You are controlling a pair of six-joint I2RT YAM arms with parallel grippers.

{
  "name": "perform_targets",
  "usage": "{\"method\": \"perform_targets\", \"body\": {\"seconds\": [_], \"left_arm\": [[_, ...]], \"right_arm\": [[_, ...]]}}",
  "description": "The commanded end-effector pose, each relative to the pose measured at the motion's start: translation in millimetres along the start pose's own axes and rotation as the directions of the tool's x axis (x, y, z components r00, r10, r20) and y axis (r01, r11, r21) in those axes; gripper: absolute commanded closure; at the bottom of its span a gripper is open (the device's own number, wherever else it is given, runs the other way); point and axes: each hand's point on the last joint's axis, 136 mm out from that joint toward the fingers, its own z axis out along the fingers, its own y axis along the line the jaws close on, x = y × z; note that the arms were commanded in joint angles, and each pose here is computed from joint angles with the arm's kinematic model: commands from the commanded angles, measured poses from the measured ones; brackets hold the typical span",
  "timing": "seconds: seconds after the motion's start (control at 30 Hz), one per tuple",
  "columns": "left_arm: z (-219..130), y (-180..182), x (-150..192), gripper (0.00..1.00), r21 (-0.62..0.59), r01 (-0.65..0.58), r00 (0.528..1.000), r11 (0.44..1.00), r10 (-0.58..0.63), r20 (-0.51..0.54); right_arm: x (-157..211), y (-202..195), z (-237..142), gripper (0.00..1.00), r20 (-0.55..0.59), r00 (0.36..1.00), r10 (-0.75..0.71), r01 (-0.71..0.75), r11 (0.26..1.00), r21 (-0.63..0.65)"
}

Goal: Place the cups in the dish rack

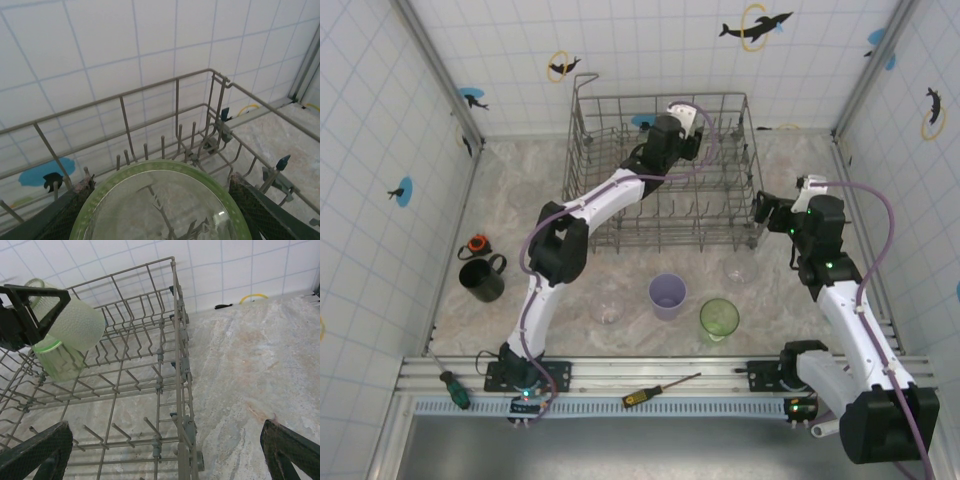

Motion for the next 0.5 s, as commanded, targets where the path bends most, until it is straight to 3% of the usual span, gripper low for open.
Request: {"method": "perform_targets", "body": {"seconds": [0.0,0.13,0.2,0.47], "left_arm": [[5,-1,14,1.0,-0.014,-0.031,0.999,0.999,0.031,-0.02],[6,-3,14,1.0,-0.005,-0.02,1.0,1.0,0.02,-0.022],[16,-5,40,1.0,0.0,-0.021,0.998,1.0,0.021,-0.062],[23,-6,54,1.0,0.0,-0.024,0.996,1.0,0.024,-0.086]], "right_arm": [[-3,0,-3,0.0,0.034,0.999,0.002,-0.002,1.0,-0.007],[-3,0,-3,0.0,0.034,0.999,0.001,-0.001,1.0,-0.007],[-3,0,-3,0.0,0.031,1.0,0.001,-0.001,1.0,-0.008],[-2,0,-2,0.0,0.029,1.0,0.003,-0.003,1.0,-0.01]]}}
